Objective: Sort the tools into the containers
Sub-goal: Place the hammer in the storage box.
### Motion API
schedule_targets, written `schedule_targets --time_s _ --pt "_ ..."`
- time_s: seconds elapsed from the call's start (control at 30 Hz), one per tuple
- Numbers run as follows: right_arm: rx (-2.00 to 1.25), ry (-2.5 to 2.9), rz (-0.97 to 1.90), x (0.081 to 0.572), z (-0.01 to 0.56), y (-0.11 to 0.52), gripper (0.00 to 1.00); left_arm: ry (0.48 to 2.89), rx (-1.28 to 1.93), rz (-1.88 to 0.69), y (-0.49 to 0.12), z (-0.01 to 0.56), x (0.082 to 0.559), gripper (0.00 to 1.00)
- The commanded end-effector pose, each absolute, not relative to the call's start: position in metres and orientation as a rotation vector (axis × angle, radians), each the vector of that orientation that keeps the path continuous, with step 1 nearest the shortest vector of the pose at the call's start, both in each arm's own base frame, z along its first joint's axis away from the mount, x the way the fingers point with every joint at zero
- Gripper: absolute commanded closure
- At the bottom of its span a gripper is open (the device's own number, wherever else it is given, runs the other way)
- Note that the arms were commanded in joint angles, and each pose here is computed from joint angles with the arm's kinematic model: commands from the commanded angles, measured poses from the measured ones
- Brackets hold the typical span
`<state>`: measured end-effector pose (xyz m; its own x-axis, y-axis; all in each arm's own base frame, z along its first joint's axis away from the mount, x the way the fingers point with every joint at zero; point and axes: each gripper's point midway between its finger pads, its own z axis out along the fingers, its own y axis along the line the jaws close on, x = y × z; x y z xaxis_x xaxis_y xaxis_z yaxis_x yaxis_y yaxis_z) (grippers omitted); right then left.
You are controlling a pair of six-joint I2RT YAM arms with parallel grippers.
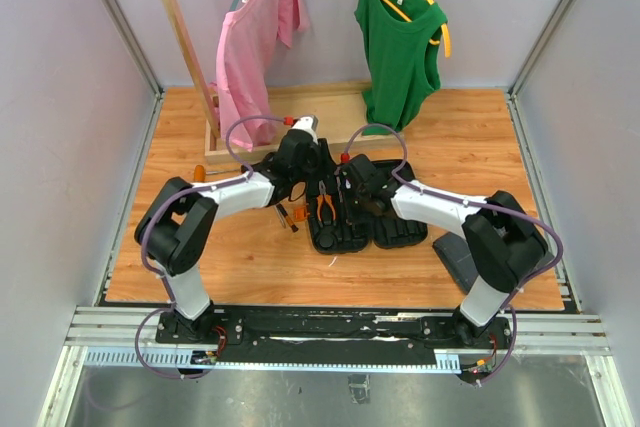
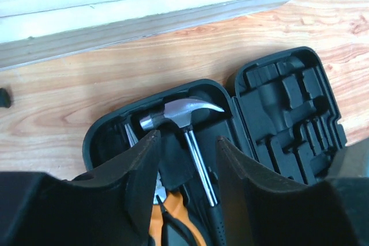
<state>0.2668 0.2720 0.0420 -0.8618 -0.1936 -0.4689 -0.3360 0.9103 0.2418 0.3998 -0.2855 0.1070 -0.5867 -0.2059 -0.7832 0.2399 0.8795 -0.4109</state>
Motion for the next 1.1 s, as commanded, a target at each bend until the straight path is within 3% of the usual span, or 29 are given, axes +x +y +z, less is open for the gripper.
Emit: schedule_targets --time_s 0.0,0.37,1.07 --pt "-0.366 2.703 0.419 0.249 0.022 0.262 0.89 2.208 0.048 -0.634 -0.297 0.089 0.400 0.56" --pt "-0.356 2.713 0.451 0.247 0.018 0.264 0.89 2.222 0.109 -0.661 -0.314 0.081 0.406 0.76" --pt "-0.347 2.727 0.458 0.244 0.015 0.264 0.89 2.282 0.164 -0.504 -0.318 0.051 0.422 0.86"
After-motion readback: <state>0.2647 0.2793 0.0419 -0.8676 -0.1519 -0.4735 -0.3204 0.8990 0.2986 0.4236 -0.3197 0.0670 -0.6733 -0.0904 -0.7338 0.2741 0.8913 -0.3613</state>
